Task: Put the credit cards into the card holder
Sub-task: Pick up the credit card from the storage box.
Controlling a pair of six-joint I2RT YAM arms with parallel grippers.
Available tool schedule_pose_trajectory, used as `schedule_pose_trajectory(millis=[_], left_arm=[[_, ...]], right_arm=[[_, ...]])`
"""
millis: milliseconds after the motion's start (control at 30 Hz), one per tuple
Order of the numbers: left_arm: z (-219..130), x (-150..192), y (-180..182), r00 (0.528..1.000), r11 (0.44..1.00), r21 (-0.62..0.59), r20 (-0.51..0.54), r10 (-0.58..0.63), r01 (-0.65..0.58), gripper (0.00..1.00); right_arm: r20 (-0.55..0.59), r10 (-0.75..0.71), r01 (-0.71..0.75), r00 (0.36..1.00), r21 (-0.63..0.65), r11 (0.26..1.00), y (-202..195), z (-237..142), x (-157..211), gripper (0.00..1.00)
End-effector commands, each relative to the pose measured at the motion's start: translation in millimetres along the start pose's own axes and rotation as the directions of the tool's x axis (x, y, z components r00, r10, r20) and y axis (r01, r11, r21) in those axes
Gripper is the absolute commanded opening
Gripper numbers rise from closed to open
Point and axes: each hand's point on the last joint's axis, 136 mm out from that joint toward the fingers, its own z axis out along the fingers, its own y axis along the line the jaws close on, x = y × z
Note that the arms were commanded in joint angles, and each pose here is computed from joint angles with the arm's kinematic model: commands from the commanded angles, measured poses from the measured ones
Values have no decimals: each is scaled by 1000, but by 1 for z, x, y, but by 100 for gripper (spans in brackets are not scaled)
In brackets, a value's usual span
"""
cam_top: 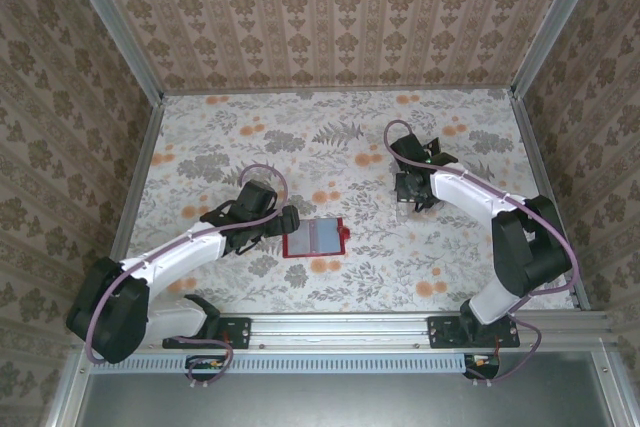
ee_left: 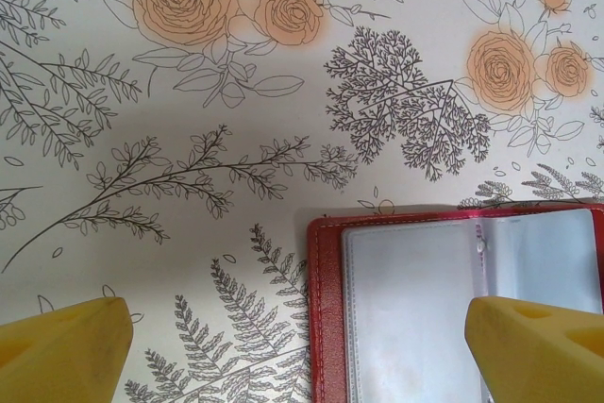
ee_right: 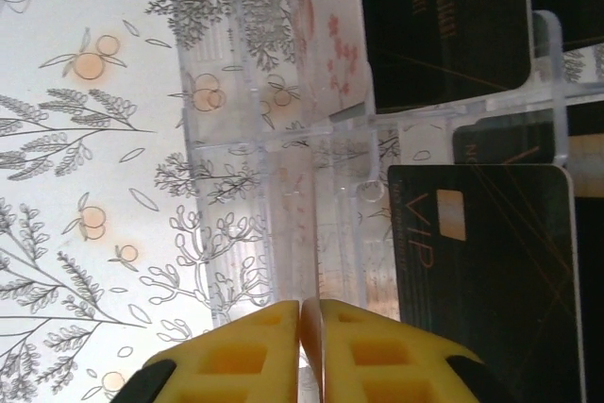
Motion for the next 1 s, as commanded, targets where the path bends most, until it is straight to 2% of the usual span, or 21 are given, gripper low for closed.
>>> schedule_pose_trajectory(millis=[0,333,633,967], left_arm=[[3,2,1,1000,1000,4,-8,11,-11,100],[2,1,-1,1000,1000,11,-7,11,-11,100],[1,-1,-3,1000,1000,14,-6,13,-13,100],[-2,-3,-2,1000,1000,4,-4,21,-21,100]], right_arm=[[14,11,-11,1000,-44,999,6,-7,-7,9],[6,6,-5,1000,-80,997,12,-9,-6,0],[13,18,-16,1000,-154,988,19,-21,-9,0],[69,56,-39,996,-229,973,21,-54,-21,0]])
